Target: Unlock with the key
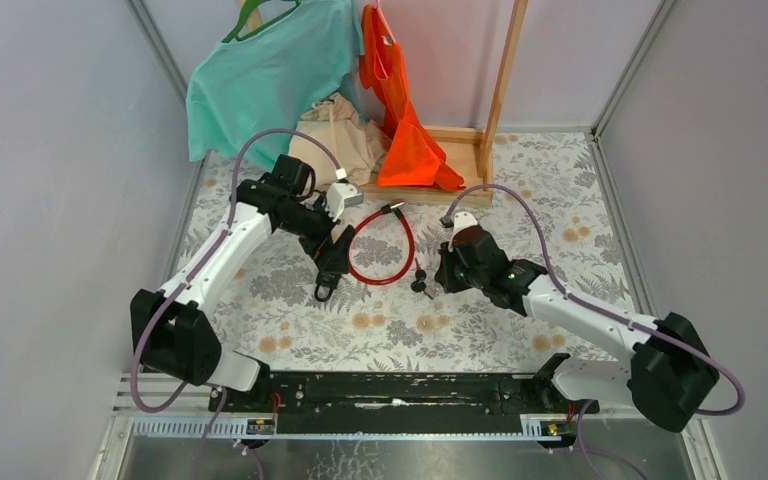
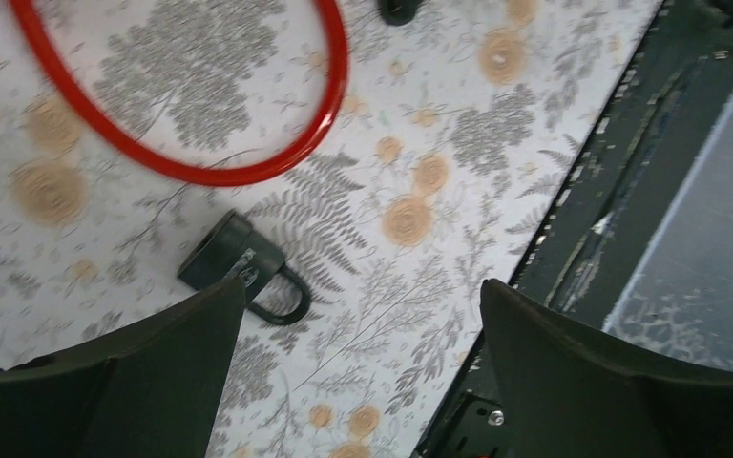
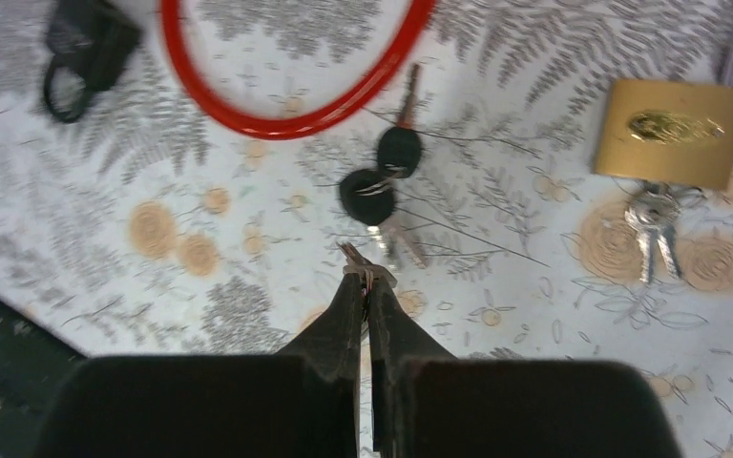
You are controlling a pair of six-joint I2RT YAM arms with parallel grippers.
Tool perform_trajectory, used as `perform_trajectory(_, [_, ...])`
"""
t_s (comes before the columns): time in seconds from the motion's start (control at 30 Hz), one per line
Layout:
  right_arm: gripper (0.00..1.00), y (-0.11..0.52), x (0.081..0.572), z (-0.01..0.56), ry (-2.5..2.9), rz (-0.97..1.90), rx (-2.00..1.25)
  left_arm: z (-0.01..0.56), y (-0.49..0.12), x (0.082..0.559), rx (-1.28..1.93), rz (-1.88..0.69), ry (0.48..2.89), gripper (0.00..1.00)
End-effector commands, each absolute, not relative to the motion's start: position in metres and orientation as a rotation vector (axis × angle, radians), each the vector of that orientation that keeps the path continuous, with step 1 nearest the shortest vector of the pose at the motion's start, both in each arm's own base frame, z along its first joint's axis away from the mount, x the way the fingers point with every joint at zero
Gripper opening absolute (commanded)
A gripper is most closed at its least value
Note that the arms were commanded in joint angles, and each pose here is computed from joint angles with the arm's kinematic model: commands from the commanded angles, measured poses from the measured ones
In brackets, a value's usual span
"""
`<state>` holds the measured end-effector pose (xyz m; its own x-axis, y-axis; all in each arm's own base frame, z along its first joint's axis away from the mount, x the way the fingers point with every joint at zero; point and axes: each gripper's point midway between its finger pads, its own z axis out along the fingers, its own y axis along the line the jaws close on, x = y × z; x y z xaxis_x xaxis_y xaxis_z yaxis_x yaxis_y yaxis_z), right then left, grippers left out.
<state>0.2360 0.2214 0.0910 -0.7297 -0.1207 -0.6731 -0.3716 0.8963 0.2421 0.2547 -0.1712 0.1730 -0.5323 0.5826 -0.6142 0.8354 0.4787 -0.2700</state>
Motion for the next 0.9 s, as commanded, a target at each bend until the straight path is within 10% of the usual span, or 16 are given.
perform_trajectory(0.0, [0.0,0.253,0.224,0.133,2.232,0.716,-0.51,0.183,-0.199,0.236,1.218,-1.043,2.199,0.99])
perform_trajectory(0.87, [0.0,0.345,0.164,0.276,1.814,1.193,-0.79,0.227,-0.245,0.144,1.446,-1.741,1.815,0.74])
